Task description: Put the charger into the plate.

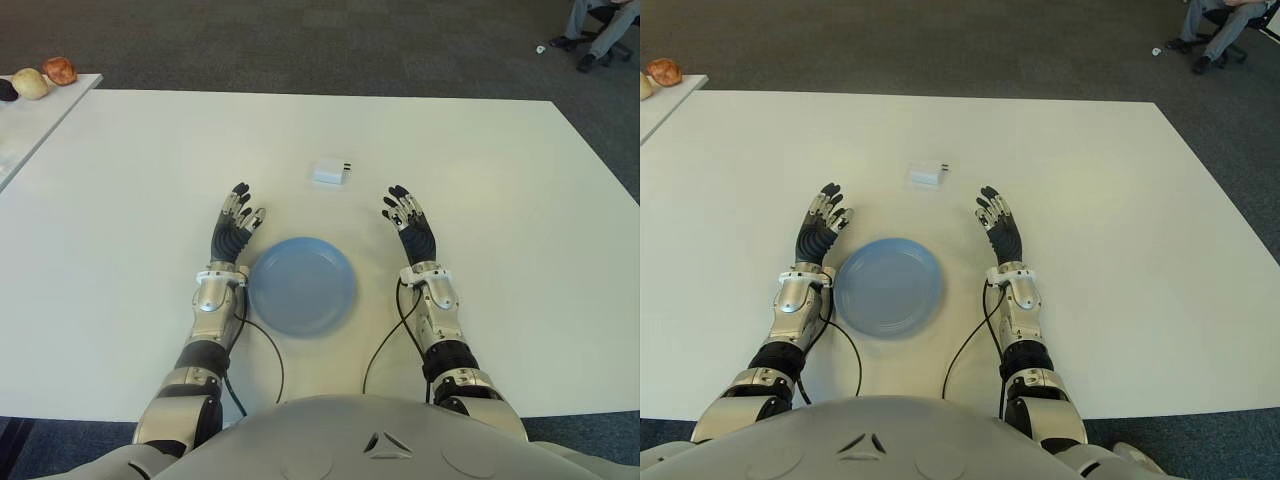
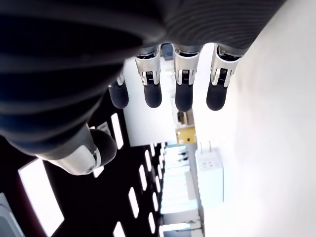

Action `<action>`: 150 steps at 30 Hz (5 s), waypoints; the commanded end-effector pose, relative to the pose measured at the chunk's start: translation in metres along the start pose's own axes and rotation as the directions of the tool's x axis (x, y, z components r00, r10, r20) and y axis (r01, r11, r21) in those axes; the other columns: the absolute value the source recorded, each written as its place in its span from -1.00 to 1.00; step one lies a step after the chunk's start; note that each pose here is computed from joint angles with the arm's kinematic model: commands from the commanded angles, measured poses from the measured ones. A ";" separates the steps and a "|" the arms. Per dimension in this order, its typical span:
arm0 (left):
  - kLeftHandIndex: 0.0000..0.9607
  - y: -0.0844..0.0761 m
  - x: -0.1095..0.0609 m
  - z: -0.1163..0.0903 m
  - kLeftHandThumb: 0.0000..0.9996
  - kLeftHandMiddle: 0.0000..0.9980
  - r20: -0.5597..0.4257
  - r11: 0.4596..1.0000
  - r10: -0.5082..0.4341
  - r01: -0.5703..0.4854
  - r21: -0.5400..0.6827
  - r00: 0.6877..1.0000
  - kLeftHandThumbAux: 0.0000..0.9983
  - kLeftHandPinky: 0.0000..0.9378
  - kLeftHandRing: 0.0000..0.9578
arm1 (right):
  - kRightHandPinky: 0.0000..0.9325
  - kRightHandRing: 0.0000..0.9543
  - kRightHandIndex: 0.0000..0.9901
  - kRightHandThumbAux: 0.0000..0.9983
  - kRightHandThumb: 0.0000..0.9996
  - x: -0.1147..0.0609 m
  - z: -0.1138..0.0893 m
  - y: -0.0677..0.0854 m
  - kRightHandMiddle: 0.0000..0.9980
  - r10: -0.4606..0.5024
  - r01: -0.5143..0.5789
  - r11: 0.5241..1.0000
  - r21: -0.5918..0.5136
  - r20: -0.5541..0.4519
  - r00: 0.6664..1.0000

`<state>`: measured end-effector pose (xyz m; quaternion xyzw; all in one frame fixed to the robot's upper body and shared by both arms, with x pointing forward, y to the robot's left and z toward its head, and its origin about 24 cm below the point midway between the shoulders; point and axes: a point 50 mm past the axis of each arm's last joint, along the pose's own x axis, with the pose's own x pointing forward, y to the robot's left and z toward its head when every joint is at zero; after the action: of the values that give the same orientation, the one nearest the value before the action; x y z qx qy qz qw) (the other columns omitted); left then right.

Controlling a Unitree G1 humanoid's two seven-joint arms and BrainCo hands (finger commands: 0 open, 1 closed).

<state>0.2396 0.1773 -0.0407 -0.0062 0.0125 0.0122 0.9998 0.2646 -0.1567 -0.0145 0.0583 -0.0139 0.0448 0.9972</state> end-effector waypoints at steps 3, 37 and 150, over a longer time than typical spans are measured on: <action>-0.98 -0.006 -0.034 -0.041 -0.83 -0.85 -0.224 0.999 -0.007 -0.002 -0.040 0.975 0.27 -0.79 -0.85 | -0.62 -0.75 -0.75 0.22 -0.46 0.019 0.023 0.001 -0.74 -0.042 0.044 0.998 -0.045 0.045 0.998; -1.00 -0.019 -0.035 -0.040 -0.83 -0.87 -0.222 0.998 -0.027 0.014 -0.058 0.975 0.24 -0.79 -0.86 | -0.66 -0.72 -0.82 0.25 0.01 0.122 0.131 0.066 -0.74 0.194 0.099 0.718 -0.689 0.335 0.922; -1.00 -0.012 -0.060 -0.030 -1.00 -0.87 -0.195 0.999 -0.019 0.013 -0.032 0.981 0.12 -0.84 -0.87 | -1.00 -1.00 -1.00 0.01 -1.00 0.100 0.020 0.084 -1.00 0.248 -0.342 0.074 -0.937 -0.315 0.916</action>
<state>0.2107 0.1624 -0.0353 -0.0194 0.0045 -0.0007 0.9998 0.3593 -0.0625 0.0255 -0.6034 -0.0272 0.2273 0.7639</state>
